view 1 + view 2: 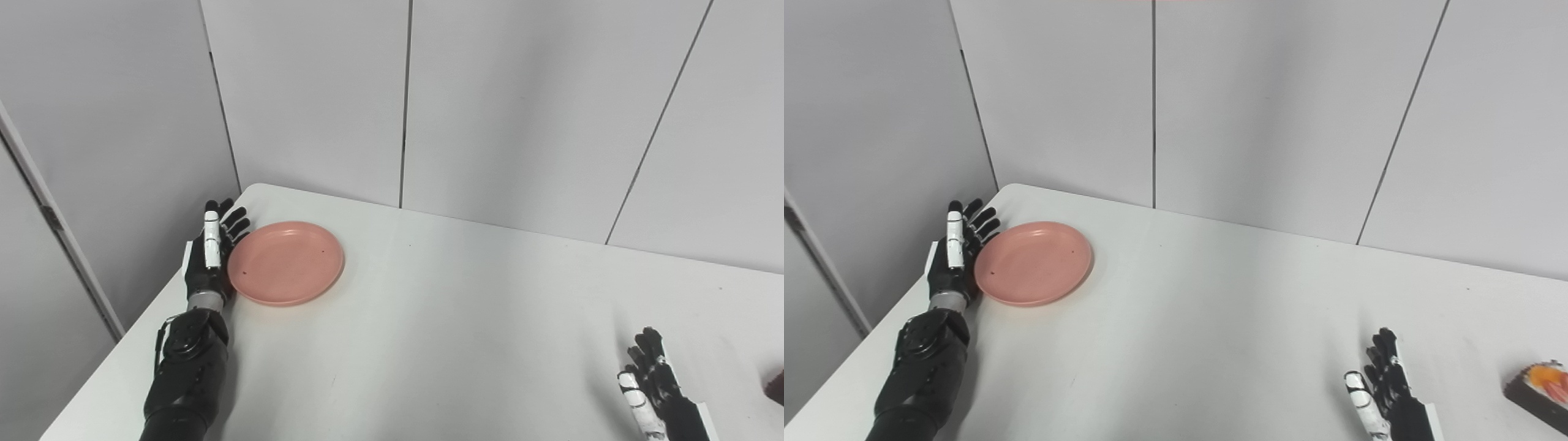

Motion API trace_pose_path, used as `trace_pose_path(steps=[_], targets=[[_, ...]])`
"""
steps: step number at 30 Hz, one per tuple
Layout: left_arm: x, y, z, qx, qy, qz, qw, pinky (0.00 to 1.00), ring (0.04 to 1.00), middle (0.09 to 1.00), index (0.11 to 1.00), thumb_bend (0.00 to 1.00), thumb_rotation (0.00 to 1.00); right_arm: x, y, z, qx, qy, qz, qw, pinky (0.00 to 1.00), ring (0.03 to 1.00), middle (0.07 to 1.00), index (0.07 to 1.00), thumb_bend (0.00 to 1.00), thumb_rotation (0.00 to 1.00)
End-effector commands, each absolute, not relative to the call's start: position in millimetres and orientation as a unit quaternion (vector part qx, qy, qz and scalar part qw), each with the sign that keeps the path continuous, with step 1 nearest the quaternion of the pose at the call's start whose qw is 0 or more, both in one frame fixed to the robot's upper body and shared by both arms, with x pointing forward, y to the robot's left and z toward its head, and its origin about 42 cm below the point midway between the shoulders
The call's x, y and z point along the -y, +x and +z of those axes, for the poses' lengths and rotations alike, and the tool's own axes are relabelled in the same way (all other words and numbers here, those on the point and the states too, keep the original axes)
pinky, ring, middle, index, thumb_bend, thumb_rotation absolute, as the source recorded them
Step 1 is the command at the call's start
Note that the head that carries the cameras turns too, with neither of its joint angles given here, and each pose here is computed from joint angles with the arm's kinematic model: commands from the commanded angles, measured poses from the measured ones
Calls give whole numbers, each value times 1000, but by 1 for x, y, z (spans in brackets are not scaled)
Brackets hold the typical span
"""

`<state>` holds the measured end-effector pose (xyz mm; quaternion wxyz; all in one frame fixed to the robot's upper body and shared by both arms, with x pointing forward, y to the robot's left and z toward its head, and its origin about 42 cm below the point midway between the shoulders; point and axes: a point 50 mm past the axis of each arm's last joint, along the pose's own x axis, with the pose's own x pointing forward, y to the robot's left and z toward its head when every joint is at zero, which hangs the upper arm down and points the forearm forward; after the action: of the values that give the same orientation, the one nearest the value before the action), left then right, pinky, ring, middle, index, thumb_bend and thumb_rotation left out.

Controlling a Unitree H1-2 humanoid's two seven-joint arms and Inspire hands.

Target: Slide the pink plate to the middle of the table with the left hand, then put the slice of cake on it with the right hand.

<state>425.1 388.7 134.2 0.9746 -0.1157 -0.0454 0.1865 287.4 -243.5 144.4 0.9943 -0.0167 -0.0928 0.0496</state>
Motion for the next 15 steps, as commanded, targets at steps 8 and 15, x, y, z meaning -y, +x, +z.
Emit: trace_pose_path(steps=[8, 15], targets=[[-378, 435, 148, 35, -126, 140, 982, 727, 725, 724, 732, 743, 972, 244, 292, 158, 125, -18, 49, 991, 998, 979, 991, 1000, 277, 624], [-367, 438, 150, 25, -103, 106, 989, 742, 739, 736, 736, 758, 969, 243, 292, 157, 130, -21, 47, 990, 990, 973, 986, 1000, 272, 628]])
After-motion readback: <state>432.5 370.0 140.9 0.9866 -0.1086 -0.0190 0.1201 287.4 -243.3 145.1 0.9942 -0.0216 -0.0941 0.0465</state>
